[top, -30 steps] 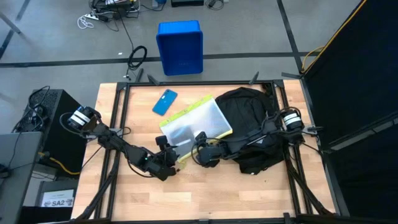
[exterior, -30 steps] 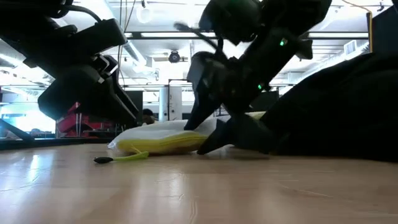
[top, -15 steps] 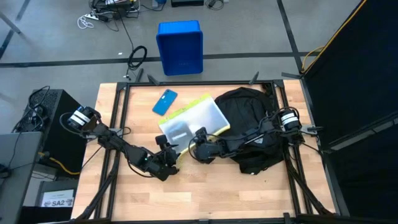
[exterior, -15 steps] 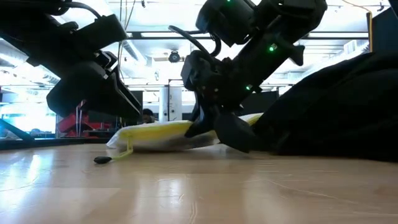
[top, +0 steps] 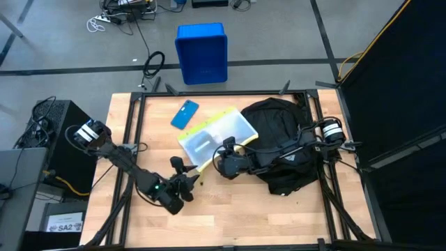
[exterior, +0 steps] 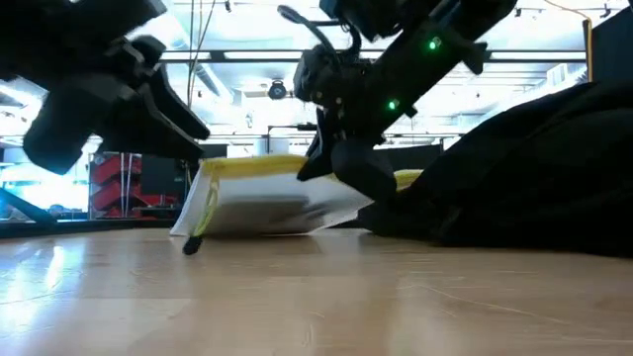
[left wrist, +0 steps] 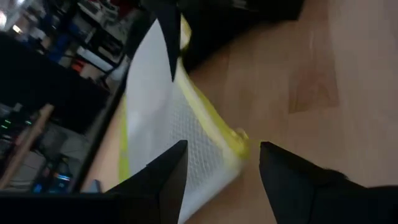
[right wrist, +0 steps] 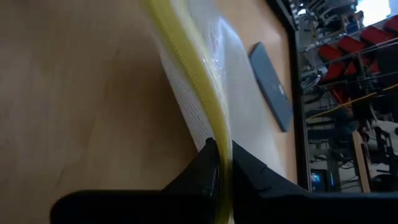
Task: Unpack backpack
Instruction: Open the white zip bag
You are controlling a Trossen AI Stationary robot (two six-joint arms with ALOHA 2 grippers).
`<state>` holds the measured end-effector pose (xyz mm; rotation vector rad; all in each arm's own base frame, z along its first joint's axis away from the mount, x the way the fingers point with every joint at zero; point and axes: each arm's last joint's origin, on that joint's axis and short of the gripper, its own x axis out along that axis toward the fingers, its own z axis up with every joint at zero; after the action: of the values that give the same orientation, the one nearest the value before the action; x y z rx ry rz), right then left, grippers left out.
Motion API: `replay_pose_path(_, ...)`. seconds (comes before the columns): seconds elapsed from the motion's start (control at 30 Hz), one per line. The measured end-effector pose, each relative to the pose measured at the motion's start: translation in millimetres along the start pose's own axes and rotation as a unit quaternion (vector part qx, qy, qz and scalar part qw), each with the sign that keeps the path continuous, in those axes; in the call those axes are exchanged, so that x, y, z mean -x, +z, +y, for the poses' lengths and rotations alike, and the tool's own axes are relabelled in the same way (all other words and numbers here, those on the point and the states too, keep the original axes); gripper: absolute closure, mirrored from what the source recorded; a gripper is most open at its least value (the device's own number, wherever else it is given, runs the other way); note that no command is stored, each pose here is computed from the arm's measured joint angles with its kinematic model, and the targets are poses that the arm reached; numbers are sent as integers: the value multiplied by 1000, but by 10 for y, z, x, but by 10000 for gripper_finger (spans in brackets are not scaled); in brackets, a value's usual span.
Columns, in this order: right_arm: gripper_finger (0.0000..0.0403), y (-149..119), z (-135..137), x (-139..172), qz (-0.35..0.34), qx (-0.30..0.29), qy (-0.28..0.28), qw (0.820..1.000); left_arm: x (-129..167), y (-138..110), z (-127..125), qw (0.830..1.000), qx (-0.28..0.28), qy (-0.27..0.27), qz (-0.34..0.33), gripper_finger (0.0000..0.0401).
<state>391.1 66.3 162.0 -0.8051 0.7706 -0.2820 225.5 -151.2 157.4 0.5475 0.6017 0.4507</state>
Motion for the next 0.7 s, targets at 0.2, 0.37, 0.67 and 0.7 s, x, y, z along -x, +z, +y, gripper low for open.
replay_pose_path(0.2, 403, 36, -54, 45, -14, -25, -2, 1000, -17, -9, 9, 1000, -1, 12, 1, 233)
replay_pose_path(0.37, 403, 40, -45, 47, -19, -33, 9, 999, -108, -65, 41, 1000, -3, 20, 16, 233)
replay_pose_path(0.67, 403, 82, -23, 78, -35, -40, 11, 999, -309, -105, 17, 998, 18, 62, 19, 234)
replay_pose_path(0.7, 403, 82, -22, 78, -36, -40, 12, 999, -339, -95, 16, 997, 18, 74, 16, 236)
